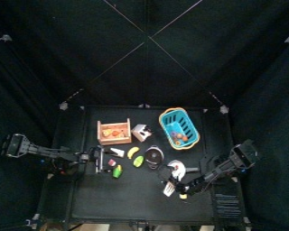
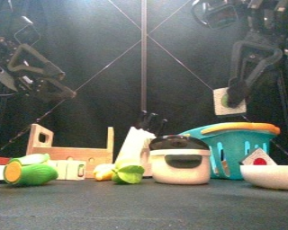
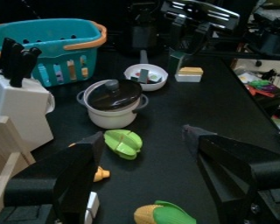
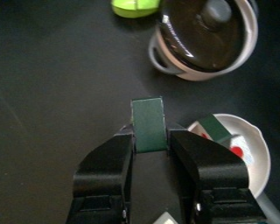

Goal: Place sushi piece in pan

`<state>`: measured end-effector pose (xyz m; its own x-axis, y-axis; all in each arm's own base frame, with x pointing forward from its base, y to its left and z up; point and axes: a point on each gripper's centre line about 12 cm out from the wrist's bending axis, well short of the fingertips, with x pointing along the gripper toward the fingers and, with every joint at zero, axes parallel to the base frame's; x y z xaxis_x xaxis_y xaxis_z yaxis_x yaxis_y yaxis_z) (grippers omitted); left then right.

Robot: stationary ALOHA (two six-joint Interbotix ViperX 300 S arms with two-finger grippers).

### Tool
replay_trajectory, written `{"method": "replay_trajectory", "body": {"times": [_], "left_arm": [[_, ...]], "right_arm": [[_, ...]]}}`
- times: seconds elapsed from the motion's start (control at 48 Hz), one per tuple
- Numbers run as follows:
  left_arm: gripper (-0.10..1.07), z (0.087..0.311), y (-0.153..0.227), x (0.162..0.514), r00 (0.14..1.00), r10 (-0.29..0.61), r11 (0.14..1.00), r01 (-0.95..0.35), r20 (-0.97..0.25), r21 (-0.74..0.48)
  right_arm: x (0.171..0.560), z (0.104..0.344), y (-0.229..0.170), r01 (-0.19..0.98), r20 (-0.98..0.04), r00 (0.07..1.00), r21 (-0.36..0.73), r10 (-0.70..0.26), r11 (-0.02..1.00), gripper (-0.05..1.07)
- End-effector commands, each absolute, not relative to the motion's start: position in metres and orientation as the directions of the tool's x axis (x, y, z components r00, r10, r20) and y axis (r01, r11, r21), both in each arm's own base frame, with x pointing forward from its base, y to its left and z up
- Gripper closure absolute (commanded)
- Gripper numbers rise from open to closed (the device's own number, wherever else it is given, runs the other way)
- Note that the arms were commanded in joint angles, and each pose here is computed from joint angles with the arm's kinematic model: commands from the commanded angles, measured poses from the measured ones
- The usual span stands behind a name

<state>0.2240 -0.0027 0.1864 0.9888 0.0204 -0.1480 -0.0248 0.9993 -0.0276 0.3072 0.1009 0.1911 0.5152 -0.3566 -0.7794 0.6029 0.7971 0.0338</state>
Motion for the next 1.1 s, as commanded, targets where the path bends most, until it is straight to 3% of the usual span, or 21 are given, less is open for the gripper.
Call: {"method": "replay_trajectory", "body": {"times": [0.0, 0.312, 0.562, 0.896, 1.083], "left_arm": [[-0.06, 0.189, -0.003, 0.226, 0.990, 0.018, 0.999, -0.022, -0.137, -0.029], [-0.06, 0.190, -0.003, 0.226, 0.991, 0.018, 0.999, -0.022, -0.134, -0.027], [-0.06, 0.189, -0.004, 0.226, 0.991, 0.017, 0.999, -0.021, -0.136, -0.029], [-0.06, 0.189, -0.004, 0.226, 0.990, 0.017, 0.999, -0.021, -0.137, -0.027], [-0.06, 0.189, -0.003, 0.226, 0.991, 0.018, 0.999, -0.022, -0.136, -0.027]], "right_arm": [[0.293, 0.201, 0.091, 0.649, -0.772, 0.526, 0.095, -0.356, 0.755, 0.53], [0.247, 0.186, 0.071, 0.763, -0.824, 0.457, 0.170, -0.335, 0.623, 0.53], [0.223, 0.166, 0.062, 0.838, -0.890, 0.343, 0.145, -0.300, 0.526, 0.52], [0.216, 0.149, 0.055, 0.851, -0.907, 0.317, 0.142, -0.279, 0.505, 0.51], [0.218, 0.142, 0.053, 0.850, -0.910, 0.321, 0.154, -0.264, 0.504, 0.42]]}}
